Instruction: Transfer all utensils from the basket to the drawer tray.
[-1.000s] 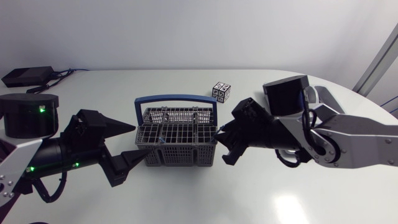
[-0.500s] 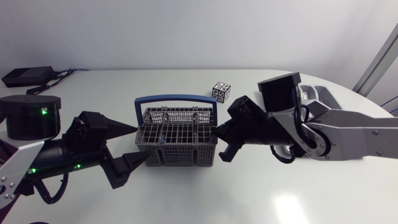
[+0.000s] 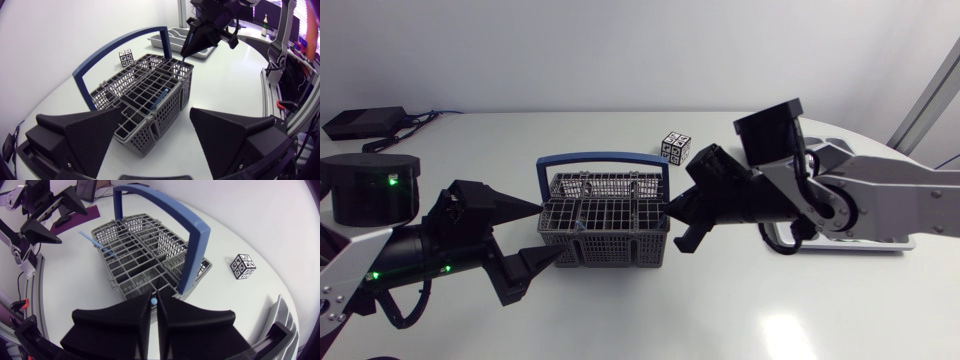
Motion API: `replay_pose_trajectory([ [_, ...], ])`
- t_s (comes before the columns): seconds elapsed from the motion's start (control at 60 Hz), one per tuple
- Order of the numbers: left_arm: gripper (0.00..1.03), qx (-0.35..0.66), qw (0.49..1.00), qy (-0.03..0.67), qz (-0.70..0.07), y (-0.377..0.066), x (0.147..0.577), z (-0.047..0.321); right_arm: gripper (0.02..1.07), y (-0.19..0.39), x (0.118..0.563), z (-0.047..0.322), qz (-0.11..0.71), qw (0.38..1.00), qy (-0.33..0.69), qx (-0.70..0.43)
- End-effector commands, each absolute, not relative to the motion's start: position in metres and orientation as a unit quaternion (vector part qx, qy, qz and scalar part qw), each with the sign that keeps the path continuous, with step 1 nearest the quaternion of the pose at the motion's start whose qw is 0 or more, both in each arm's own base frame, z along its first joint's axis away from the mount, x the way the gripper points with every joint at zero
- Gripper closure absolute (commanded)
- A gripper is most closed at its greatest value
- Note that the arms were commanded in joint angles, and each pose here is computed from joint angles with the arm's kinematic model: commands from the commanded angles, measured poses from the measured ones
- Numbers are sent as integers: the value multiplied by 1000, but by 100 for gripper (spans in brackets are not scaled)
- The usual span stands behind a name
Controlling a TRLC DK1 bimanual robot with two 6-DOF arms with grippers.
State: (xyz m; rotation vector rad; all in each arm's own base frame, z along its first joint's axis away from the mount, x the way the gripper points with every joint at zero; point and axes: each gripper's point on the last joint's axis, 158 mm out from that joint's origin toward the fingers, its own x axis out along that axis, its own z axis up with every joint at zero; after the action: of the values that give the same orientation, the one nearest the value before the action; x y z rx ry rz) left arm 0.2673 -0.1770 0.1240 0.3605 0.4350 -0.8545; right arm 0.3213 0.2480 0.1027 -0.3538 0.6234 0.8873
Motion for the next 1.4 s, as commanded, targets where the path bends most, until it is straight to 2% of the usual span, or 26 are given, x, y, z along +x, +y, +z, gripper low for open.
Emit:
replay_pose_trajectory([
  [0.0, 8, 168, 865, 222, -417, -179, 261, 109, 101, 251, 328, 144, 420, 854, 257, -168],
  [0.367, 8, 171, 865, 218, -419, -181, 261, 109, 101, 234, 303, 224, 416, 858, 252, -164],
  [0.583, 8, 175, 868, 209, -416, -181, 265, 113, 101, 193, 300, 241, 385, 867, 281, -146],
  [0.733, 8, 185, 866, 200, -419, -184, 267, 114, 101, 145, 314, 229, 335, 872, 330, -135],
  [1.0, 12, 228, 854, 178, -431, -199, 263, 108, 101, 59, 340, 176, 256, 856, 437, -107],
  [1.383, 12, 247, 839, 188, -446, -209, 267, 109, 101, -34, 402, 143, 172, 840, 510, -62],
])
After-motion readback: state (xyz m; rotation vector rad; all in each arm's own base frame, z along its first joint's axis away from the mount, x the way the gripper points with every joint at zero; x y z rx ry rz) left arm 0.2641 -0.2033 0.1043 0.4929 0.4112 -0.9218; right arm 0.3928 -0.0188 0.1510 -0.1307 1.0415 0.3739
